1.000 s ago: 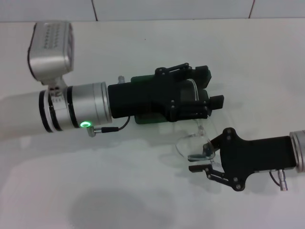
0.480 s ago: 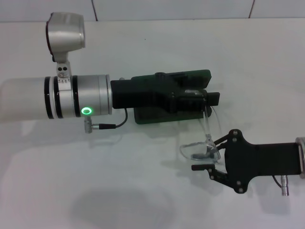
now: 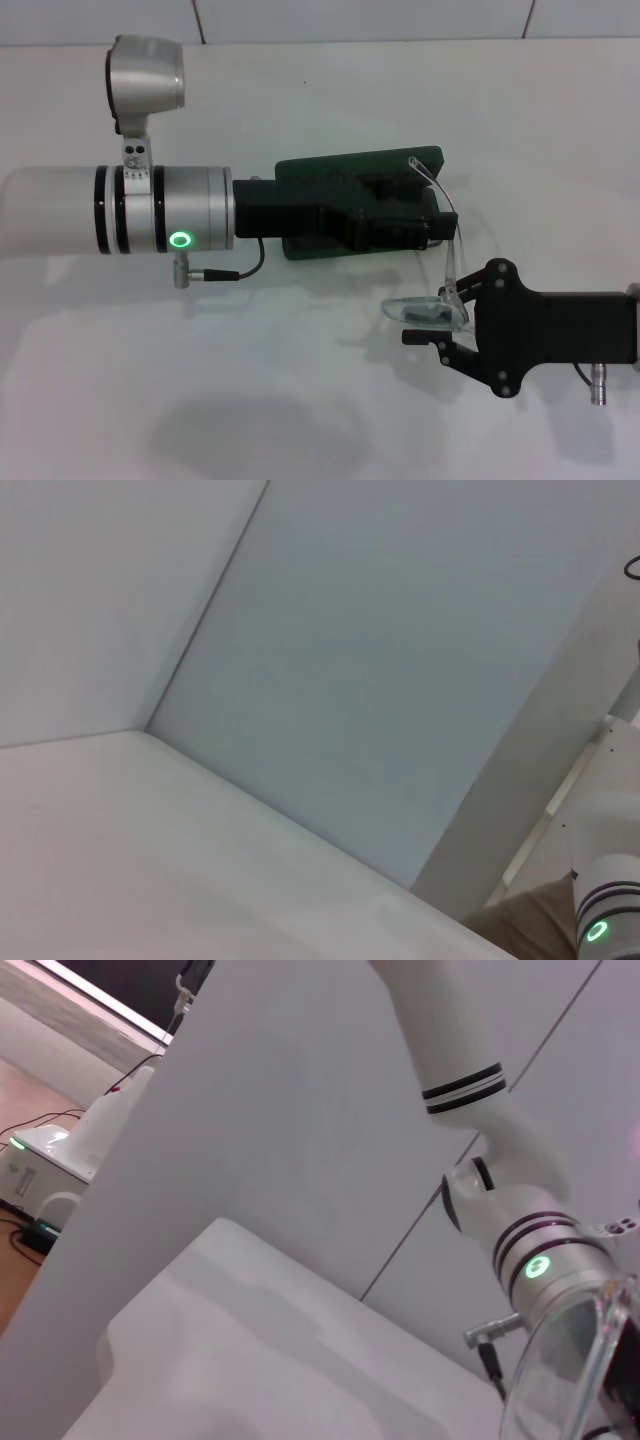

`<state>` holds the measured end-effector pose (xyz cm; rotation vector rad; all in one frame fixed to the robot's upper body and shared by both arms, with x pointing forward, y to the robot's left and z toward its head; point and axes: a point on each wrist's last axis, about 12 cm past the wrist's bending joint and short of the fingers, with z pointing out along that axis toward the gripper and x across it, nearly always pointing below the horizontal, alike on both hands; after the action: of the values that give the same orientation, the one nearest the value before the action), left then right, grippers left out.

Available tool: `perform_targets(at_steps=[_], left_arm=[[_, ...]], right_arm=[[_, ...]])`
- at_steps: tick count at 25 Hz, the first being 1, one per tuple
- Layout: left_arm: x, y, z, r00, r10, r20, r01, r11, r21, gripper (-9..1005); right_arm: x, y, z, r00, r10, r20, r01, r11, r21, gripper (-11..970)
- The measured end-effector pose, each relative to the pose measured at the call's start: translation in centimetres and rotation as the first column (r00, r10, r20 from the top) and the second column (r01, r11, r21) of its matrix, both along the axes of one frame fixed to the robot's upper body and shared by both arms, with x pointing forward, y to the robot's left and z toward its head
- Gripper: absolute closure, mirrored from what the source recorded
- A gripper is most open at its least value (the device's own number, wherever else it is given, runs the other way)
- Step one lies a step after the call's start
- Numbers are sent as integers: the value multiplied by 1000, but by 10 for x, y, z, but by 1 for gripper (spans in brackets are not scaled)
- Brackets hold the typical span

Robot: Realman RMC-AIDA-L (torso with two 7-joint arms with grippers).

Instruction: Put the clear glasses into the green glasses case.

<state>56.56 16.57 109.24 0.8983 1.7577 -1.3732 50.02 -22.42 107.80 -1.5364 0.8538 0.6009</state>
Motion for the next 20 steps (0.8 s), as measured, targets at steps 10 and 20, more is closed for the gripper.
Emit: perform_targets(at_steps=[10,20], left_arm=[[-4,-3,-5,999,-23,-31,24,999,26,139],[-5,-4,-5,999,-37,-39,38,999,33,139]], right_arm=[[-2,-1,-1,1000,1,-3,-1,1000,6,854],[-6,-4,-3,1000,-2,-13,2,1000,10,853]])
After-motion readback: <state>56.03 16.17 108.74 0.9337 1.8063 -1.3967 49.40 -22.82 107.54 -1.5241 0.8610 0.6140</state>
